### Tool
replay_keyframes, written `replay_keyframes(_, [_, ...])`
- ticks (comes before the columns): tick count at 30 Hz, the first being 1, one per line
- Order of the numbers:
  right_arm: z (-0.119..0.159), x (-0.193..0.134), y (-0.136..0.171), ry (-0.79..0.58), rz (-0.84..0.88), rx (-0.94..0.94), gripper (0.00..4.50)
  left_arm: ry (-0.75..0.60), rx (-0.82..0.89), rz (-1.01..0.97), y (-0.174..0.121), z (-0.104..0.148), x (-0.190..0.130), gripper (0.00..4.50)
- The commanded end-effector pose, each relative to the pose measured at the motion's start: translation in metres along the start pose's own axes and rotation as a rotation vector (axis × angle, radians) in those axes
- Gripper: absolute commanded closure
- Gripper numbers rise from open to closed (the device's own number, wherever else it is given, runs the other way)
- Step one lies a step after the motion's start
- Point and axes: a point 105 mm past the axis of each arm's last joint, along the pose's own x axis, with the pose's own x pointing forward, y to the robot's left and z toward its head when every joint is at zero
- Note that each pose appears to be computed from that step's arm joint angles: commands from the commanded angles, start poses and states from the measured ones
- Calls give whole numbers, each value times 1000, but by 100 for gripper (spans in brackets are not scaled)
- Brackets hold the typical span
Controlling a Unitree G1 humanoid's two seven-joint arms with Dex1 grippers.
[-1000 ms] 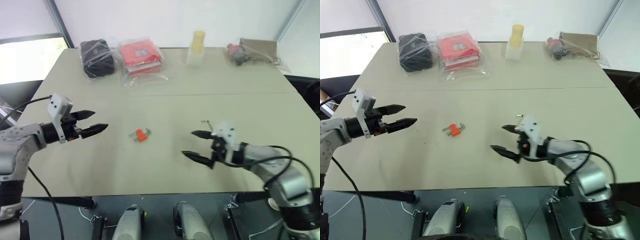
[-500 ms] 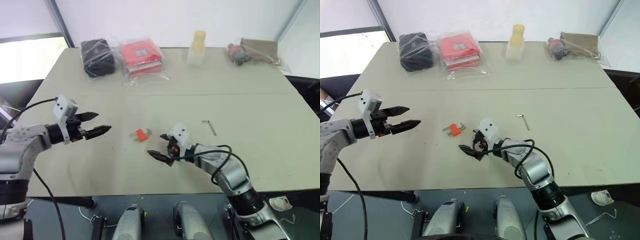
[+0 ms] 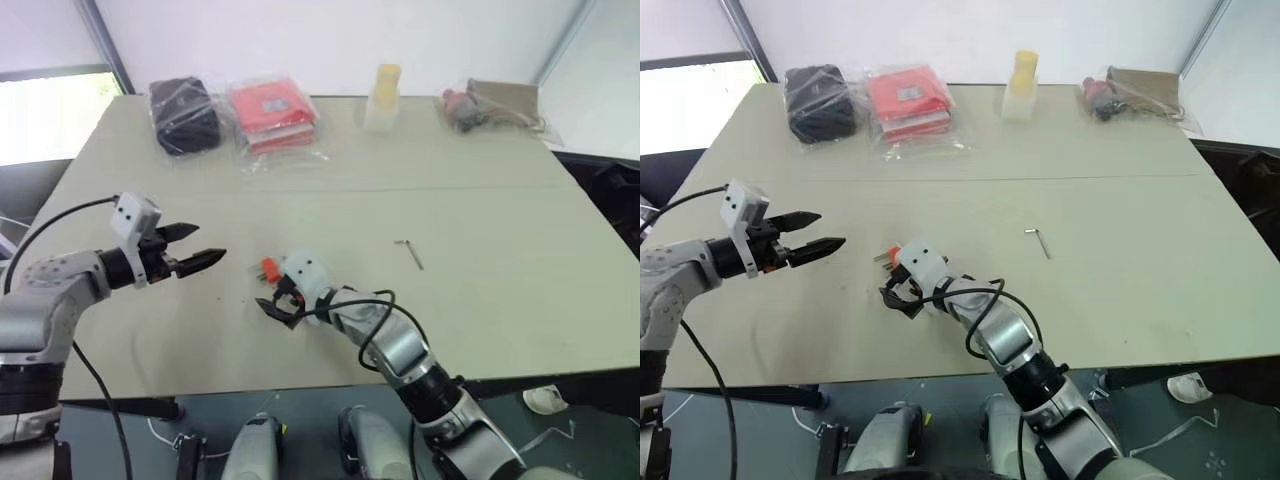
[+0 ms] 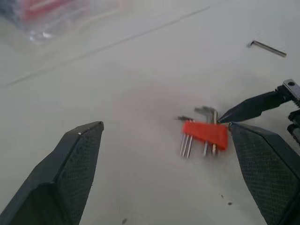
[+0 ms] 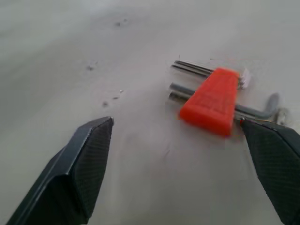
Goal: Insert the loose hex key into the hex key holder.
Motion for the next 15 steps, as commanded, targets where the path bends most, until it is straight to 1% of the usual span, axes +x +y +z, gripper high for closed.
replay_keyframes(1, [-6, 2, -7, 15, -38, 5, 0, -26, 39, 23, 3, 9, -4, 4])
replay_keyframes(10, [-10, 8, -19, 23, -59, -10, 0, -46, 31, 40, 4, 6, -3, 4])
replay_keyframes(15, [-9, 14, -20, 19, -56, -19, 0, -46, 30, 44, 5, 5, -4, 4])
